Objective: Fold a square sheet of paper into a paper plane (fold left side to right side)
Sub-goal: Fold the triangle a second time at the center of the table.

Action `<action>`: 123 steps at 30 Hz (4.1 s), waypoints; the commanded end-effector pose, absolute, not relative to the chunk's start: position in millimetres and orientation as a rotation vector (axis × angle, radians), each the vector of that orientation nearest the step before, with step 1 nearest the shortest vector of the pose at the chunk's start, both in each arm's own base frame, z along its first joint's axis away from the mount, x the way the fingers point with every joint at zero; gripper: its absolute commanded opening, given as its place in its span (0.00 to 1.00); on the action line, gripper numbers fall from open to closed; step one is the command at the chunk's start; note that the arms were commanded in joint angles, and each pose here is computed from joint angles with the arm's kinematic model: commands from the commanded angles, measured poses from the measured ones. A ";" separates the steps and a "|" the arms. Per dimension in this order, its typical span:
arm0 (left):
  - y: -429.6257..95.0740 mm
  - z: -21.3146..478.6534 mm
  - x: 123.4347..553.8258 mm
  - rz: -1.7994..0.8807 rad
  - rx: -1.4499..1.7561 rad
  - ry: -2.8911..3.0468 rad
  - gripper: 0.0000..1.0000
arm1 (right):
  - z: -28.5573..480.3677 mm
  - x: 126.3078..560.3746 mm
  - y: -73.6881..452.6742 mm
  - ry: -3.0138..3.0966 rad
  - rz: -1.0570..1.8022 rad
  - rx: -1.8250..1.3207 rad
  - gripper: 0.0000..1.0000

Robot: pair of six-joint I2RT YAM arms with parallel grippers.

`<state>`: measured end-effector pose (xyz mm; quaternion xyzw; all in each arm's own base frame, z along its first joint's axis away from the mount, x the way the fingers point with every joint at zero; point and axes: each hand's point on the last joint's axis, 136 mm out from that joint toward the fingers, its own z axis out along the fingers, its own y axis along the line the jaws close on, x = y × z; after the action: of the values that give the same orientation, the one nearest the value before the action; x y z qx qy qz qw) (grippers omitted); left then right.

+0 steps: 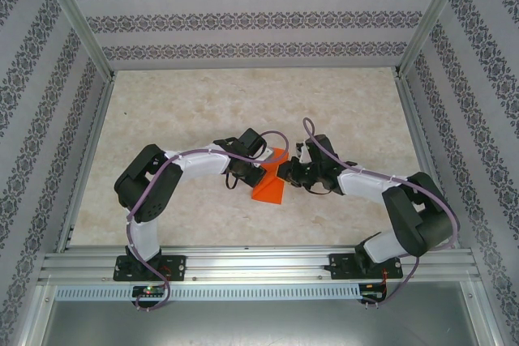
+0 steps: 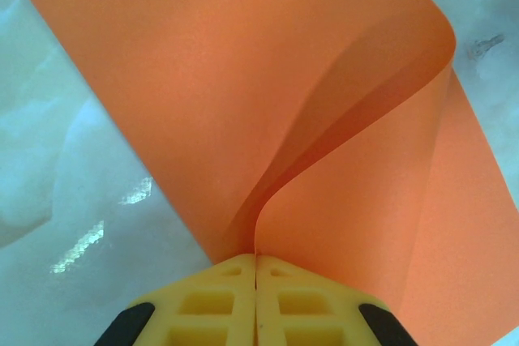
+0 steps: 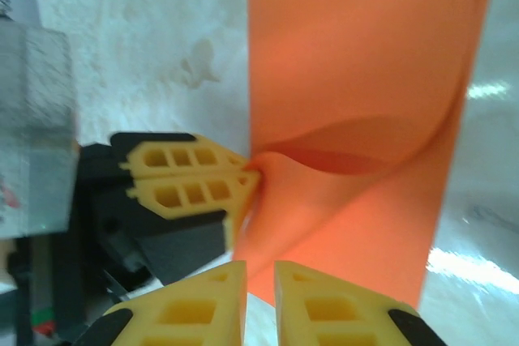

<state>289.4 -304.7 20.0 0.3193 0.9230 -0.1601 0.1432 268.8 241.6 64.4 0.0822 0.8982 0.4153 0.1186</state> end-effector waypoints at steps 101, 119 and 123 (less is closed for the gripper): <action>-332.2 120.3 240.6 -1.122 0.680 2.482 0.30 | -20.2 257.9 225.3 2.941 0.832 0.400 0.16; -322.0 42.9 232.1 -0.951 0.644 2.735 0.29 | -19.7 256.3 223.2 2.946 0.817 0.393 0.16; -317.7 35.3 232.4 -0.913 0.630 2.759 0.29 | -19.9 256.4 223.0 2.946 0.815 0.392 0.16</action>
<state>232.9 -320.6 43.7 0.2195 0.9167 -0.3215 0.0899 276.5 246.6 11.6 0.1107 0.9333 0.3365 0.0587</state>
